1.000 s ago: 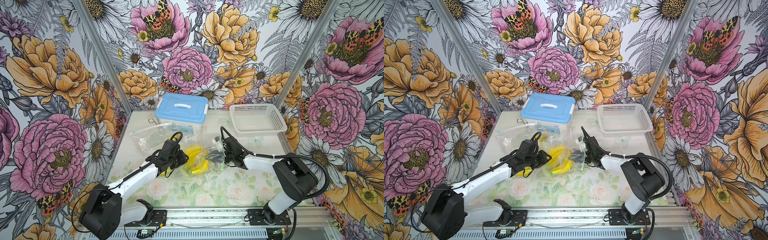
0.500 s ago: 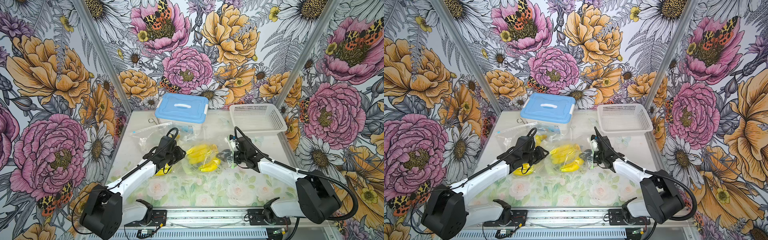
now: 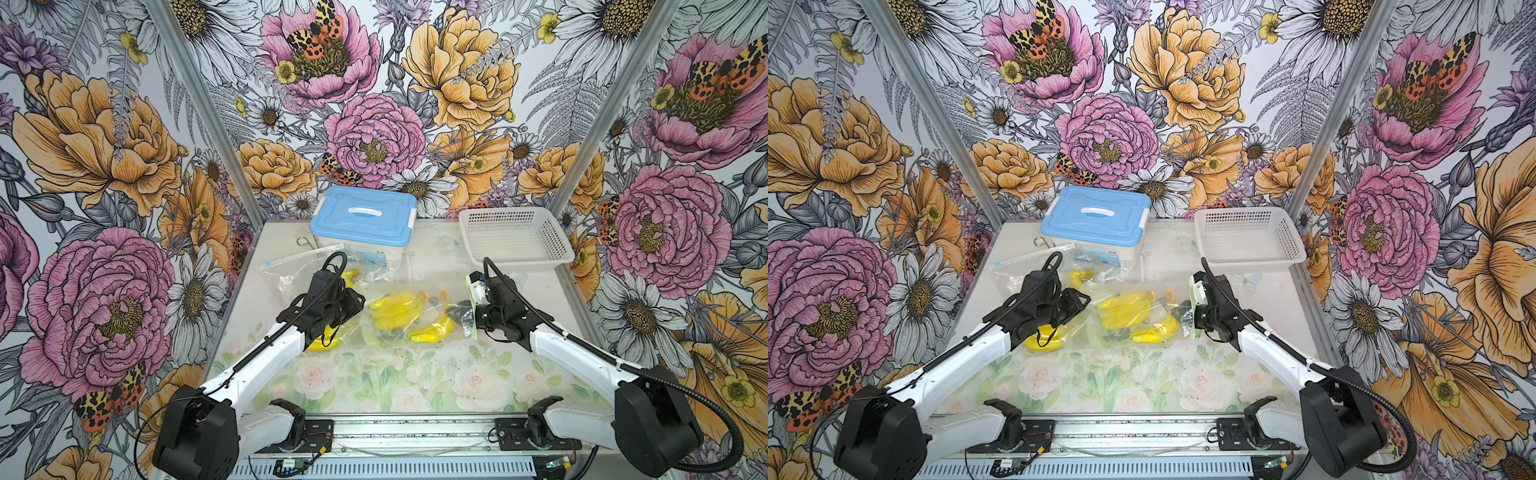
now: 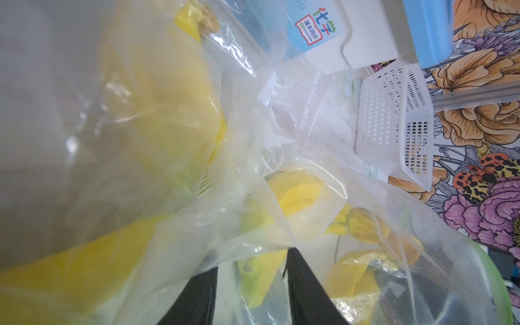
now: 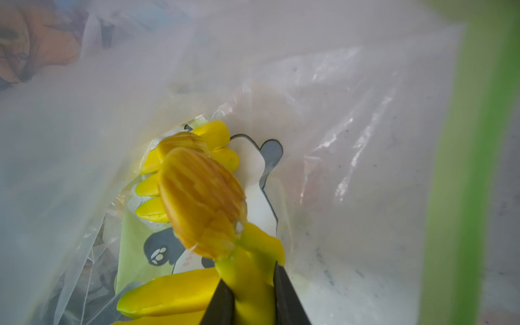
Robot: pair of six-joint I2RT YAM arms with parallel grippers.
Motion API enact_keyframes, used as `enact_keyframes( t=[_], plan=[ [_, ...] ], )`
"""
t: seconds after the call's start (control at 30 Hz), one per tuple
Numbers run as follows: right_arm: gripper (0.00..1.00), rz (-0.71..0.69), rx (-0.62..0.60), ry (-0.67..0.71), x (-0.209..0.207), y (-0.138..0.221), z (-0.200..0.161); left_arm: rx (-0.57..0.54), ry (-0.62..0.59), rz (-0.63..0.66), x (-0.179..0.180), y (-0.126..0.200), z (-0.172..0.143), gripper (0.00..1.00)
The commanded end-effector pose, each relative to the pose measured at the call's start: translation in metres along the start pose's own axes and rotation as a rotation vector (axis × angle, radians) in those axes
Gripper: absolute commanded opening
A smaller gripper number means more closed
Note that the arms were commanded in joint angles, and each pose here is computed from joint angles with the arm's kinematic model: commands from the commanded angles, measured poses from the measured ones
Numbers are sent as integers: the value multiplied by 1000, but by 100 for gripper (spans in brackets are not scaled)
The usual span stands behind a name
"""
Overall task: Open the zip-top bag and take out the banana
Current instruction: Pick up the banana from the zipper food storage bag.
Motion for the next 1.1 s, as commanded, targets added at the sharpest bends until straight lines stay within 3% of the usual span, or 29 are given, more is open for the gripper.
enact_keyframes(
  t=[0.0, 0.53, 0.8, 1.07],
  plan=[
    [21, -100, -91, -8, -12, 18, 6, -32, 28, 83, 17, 1, -6, 42],
    [22, -313, -318, 1, -35, 77, 45, -61, 64, 140, 34, 6, -18, 41],
    [24, -488, -515, 8, -53, 125, 136, -46, 59, 130, 33, 5, -17, 41],
    [24, -507, -612, -7, -61, 137, 222, -42, 62, 117, 33, 7, -18, 41]
  ],
)
Point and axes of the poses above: each gripper's point midway between its finger pads, its own y axis back along the fingers, its own x axis along the line the jaws close on, z = x × y, the point moved 6 cm from there along y, back along the fingers, and after that the axes turned 4 degrees about -y, right-handed, at the moved point
